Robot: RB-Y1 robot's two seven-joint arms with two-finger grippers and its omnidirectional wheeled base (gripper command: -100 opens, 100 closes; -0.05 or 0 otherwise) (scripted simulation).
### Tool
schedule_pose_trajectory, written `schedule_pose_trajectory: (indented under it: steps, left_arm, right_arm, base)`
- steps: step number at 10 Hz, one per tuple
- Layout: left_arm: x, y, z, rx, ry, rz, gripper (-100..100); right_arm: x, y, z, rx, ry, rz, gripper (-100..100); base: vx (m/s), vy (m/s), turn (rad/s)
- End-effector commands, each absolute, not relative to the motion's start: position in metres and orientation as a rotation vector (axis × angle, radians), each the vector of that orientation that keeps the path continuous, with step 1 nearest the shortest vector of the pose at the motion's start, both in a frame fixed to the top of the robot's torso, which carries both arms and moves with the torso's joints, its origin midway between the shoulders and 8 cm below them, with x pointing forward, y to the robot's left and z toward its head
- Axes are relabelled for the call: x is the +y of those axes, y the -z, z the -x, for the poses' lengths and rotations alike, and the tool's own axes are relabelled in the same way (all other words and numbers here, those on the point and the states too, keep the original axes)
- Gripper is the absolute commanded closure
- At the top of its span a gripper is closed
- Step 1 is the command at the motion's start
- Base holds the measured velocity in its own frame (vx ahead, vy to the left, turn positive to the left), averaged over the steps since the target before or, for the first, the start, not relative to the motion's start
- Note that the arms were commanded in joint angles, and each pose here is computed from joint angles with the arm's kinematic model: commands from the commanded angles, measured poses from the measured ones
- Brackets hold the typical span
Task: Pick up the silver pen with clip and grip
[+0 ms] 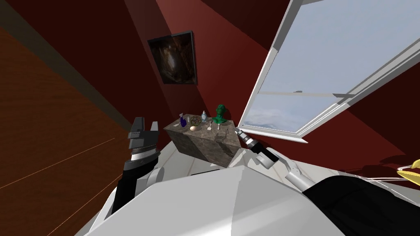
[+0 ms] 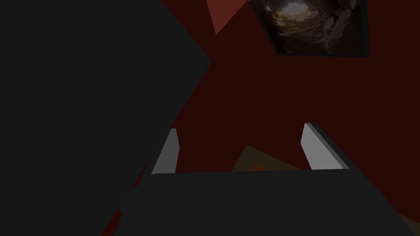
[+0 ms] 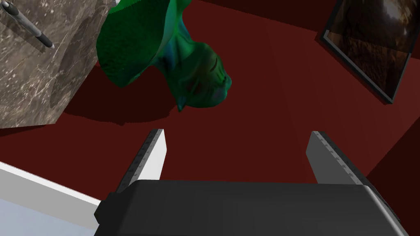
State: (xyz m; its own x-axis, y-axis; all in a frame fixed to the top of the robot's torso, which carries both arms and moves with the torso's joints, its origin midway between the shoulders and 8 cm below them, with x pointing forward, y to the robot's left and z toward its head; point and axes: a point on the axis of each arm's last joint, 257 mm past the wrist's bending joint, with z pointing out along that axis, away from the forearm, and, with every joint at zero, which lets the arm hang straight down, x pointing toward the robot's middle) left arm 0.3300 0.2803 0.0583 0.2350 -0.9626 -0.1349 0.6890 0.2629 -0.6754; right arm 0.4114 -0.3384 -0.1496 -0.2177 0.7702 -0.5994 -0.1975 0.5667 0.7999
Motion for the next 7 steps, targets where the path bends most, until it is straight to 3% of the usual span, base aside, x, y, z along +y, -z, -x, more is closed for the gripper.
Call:
schedule_pose_trajectory:
  steps: [1, 7]
  left_arm:
    - [0.28, -0.058, -0.33, 0.602, 1.212, 0.544, 0]
    - [0.28, -0.058, -0.33, 0.602, 1.212, 0.544, 0]
  right_arm:
    - [-0.345, 0.156, -0.414, 1.592, -0.926, -0.487, -100]
    - [-0.393, 0.2, -0.412, 1.792, -0.757, -0.5, -100]
  base:
    - [-0.006, 0.03, 0.072]
    - [-0.004, 0.034, 0.123]
